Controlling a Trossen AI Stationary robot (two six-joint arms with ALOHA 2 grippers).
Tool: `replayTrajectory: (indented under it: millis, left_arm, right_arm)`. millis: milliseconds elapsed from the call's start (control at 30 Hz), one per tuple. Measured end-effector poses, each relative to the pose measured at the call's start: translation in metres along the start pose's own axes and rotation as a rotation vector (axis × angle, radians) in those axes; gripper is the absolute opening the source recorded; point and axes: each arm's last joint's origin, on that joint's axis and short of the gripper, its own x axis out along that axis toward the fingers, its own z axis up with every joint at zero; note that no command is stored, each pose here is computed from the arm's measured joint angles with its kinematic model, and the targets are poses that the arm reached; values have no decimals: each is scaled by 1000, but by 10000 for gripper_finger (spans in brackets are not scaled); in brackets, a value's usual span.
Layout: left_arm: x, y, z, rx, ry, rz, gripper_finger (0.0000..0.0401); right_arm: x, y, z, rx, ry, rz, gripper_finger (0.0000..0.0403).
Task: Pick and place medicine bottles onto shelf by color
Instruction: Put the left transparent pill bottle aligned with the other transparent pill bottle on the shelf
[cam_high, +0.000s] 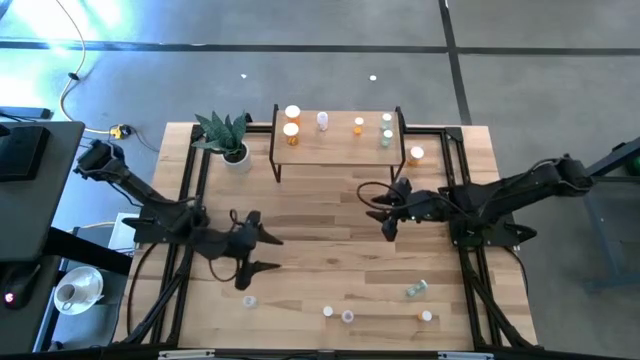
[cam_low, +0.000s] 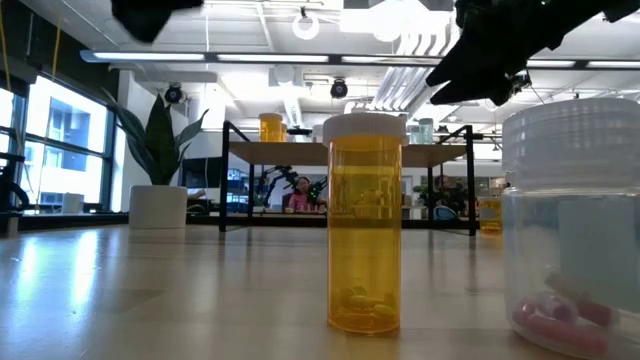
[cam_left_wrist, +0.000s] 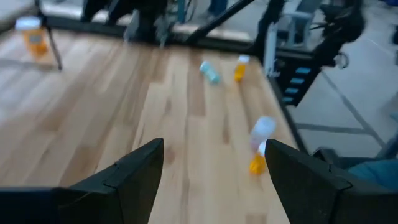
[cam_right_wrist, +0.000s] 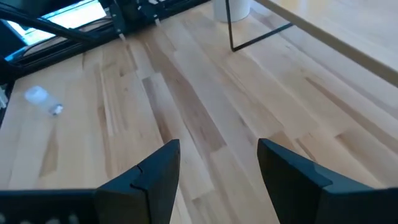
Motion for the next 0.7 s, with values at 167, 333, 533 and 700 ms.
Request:
replayTrajectory:
  millis: [167,333,533,700]
  left_arm:
    - [-15,-19,27,148,-9,-56,268]
    - [-36,-27,42,193,107,13,268]
    - [-50,-33,28,145,237,37,268]
    - [-49,-41,4,85,329,40,268]
  right_arm:
    - [-2,3,-2,-16,-19,-27,206]
    - [-3,6,-3,-28,-27,-34,206]
    - [-4,6,-3,-56,-27,-33,206]
    - [-3,6,-3,-56,-27,-34,206]
